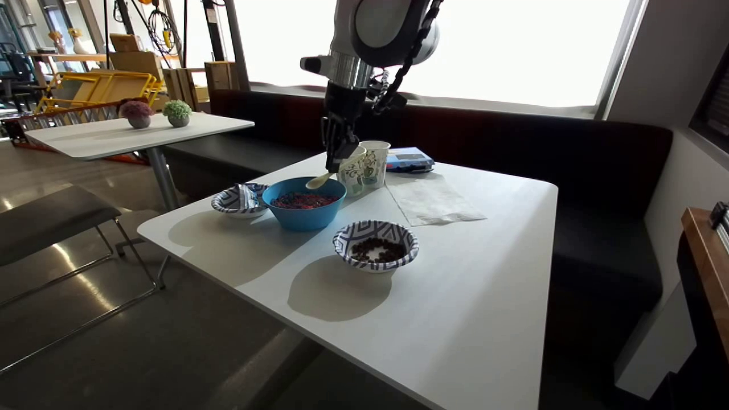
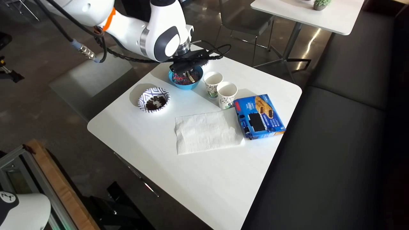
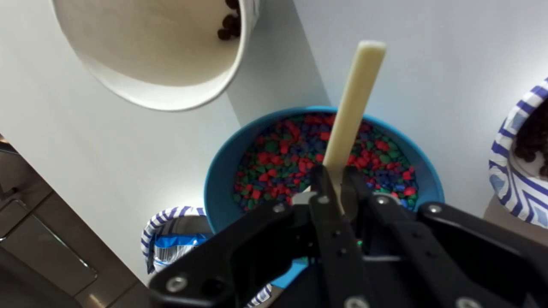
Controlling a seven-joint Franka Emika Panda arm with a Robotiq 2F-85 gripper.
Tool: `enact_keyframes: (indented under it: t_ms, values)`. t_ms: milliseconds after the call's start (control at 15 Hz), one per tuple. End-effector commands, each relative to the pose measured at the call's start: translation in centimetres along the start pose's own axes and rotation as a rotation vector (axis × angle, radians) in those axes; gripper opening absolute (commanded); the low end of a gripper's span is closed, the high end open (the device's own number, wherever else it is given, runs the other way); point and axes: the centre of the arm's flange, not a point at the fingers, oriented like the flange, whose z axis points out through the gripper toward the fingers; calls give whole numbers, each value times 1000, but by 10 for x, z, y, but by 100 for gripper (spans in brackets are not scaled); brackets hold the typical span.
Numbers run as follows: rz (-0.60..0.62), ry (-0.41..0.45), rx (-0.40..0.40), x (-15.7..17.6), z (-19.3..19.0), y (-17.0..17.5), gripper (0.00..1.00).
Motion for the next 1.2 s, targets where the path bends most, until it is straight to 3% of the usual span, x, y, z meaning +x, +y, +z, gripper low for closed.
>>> enact_keyframes:
  t_ms: [0, 333, 667, 1133]
  values:
    - [-63, -76, 52, 22, 9, 8, 3]
    - [-126, -209, 90, 36, 17, 8, 3]
    - [-177, -314, 77, 39, 23, 11, 3]
    - [-243, -354, 68, 51, 47, 13, 3]
